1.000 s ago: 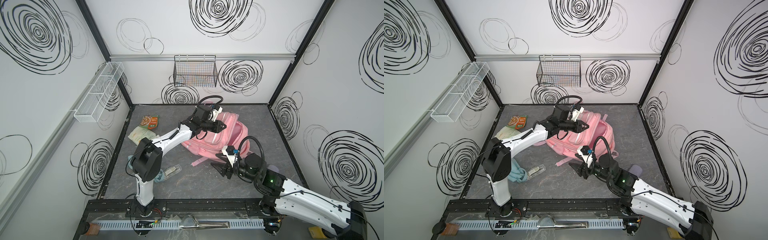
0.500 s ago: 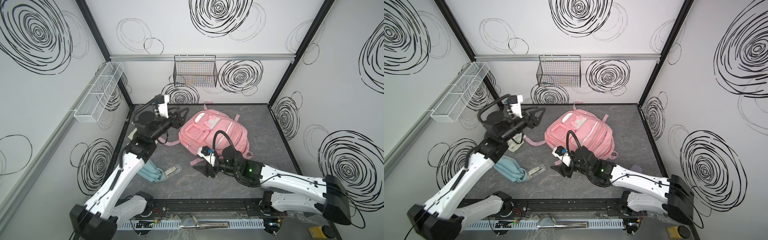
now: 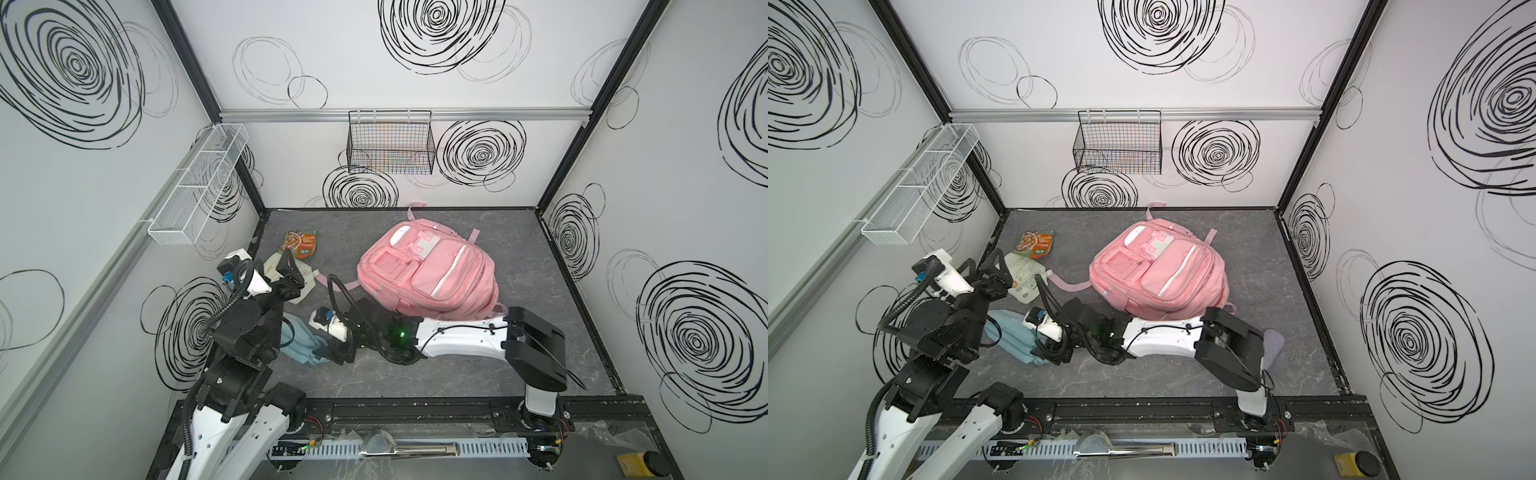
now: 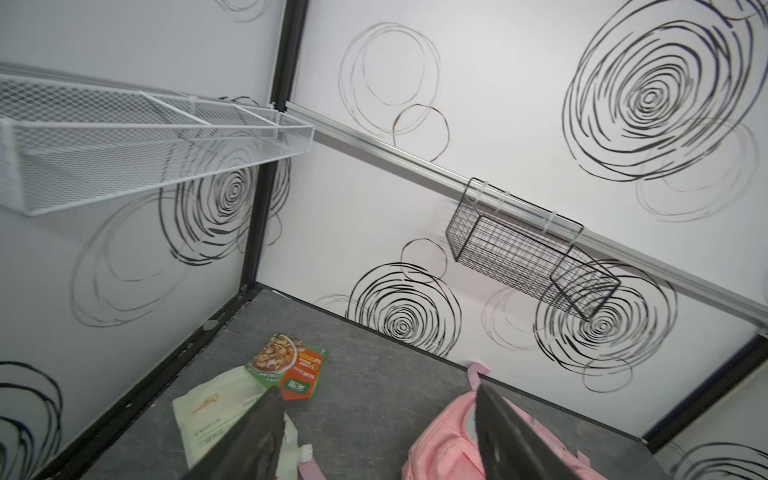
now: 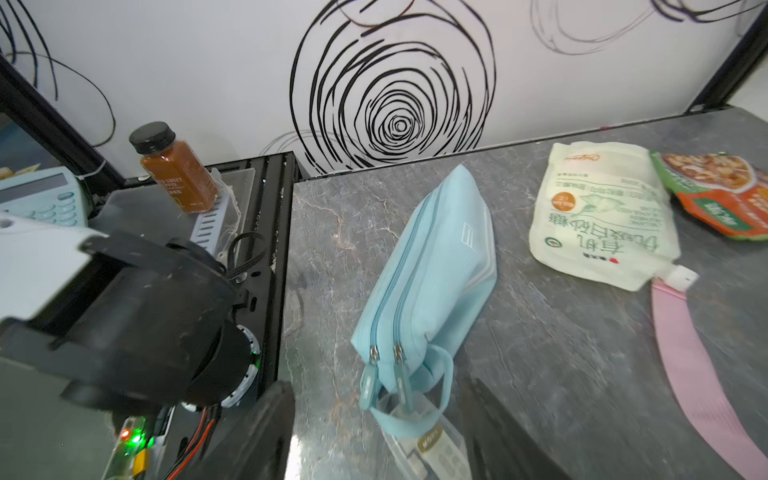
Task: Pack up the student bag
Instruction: 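Grasp the light-blue pencil case with the right gripper and lift it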
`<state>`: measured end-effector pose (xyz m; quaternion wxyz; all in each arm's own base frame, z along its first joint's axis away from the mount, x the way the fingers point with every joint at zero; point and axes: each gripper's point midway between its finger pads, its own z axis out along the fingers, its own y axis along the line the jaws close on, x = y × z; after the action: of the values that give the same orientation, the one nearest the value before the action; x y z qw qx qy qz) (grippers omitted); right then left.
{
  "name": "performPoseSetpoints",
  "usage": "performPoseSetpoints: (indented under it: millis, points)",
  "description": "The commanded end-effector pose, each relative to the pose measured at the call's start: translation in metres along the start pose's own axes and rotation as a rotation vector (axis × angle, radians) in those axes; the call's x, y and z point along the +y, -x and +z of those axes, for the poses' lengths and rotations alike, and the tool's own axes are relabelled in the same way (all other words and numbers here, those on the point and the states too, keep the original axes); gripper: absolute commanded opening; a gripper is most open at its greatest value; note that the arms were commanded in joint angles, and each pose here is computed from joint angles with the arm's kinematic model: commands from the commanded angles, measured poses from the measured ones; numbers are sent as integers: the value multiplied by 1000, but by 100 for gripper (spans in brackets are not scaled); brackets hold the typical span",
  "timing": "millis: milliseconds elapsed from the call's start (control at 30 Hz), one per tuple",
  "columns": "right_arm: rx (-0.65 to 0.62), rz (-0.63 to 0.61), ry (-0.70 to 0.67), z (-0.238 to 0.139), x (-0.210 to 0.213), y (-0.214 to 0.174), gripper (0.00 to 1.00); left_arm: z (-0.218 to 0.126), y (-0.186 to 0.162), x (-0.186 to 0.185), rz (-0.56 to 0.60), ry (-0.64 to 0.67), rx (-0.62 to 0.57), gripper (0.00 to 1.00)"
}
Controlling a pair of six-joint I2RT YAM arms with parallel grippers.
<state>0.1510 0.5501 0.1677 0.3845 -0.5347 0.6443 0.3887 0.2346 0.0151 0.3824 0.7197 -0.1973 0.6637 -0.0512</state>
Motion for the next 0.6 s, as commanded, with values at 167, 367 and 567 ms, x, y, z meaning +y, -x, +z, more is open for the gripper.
performPoseSetpoints:
  millis: [167,367,567]
  points:
    - [42,-19,22,64,6,-4,77,-14,21,29,57,141,-84,75]
    - [103,2,3,97,1,-21,77,-16,18,30,78,134,-80,74]
    - [173,9,-96,120,-20,-41,74,-18,12,31,79,122,-70,74]
